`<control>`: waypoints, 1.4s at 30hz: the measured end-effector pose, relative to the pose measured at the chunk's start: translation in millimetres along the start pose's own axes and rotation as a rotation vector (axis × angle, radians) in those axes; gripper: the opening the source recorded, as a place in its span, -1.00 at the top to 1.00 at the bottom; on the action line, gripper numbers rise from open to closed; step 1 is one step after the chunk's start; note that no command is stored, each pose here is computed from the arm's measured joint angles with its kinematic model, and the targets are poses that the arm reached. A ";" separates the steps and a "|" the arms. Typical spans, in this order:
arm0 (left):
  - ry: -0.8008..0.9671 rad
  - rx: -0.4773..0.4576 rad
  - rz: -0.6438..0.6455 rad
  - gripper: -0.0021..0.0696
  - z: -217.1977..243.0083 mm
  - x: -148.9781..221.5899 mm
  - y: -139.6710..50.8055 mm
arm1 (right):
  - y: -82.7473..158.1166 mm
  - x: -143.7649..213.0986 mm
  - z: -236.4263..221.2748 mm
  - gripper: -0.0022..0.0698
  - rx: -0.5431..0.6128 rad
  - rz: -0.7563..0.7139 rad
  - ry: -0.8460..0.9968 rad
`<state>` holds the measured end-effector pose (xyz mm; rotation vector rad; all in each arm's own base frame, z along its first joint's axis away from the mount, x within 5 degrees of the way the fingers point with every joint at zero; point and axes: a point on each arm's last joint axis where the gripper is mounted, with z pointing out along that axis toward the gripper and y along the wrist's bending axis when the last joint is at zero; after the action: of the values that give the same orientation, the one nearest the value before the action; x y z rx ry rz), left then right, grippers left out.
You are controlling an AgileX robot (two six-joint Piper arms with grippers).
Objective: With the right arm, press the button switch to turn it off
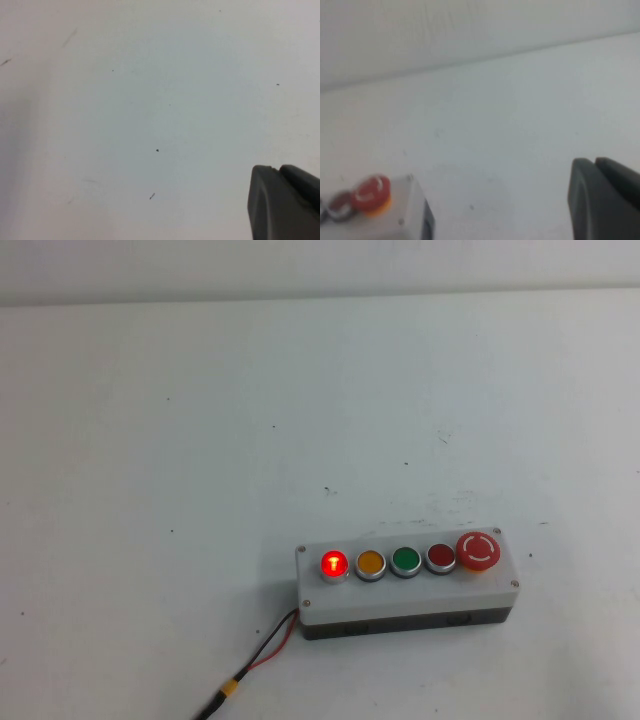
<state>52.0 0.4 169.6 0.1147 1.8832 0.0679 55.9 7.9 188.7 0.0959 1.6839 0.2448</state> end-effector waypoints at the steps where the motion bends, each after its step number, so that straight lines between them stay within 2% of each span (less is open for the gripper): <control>1: 0.000 0.000 0.000 0.95 0.0 0.0 0.0 | 0.6 -2.8 0.0 0.98 -0.008 0.059 -0.030; 9: 0.000 0.000 0.000 0.95 0.0 0.0 0.0 | 0.6 -13.6 -1.0 0.98 -0.039 0.437 -0.146; 14: 0.000 0.000 0.000 0.95 0.0 0.0 0.0 | 0.7 -14.1 -1.1 0.98 -0.047 0.516 -0.150; 17: 0.000 0.000 0.000 0.95 0.0 0.0 0.0 | 4.9 -10.9 -1.0 0.98 -0.076 0.529 -0.088; 20: 0.000 0.000 0.000 0.95 0.0 0.0 0.0 | 18.2 -22.7 -3.6 0.98 -0.146 0.518 0.028; 24: 0.000 0.000 0.000 0.95 0.0 0.0 0.0 | 40.1 -56.6 -0.6 0.98 -0.208 0.393 0.301; 31: 0.000 0.000 0.000 0.95 0.0 0.0 0.0 | 50.1 -99.9 32.8 0.98 -0.159 0.150 0.808; 34: 0.000 0.000 0.000 0.95 0.0 0.0 0.0 | 49.3 -113.8 57.7 0.98 -0.131 0.104 0.940; 37: 0.000 0.000 0.000 0.95 0.0 0.0 0.0 | 54.3 -123.5 82.9 0.98 -0.151 0.075 1.020; 42: 0.000 0.000 0.000 0.95 0.0 0.0 0.0 | 87.9 -130.5 122.1 0.98 -0.226 -0.026 1.103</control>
<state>52.0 0.4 169.6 0.1147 1.8832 0.0679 186.5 79.4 321.0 -0.2846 2.7277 0.5251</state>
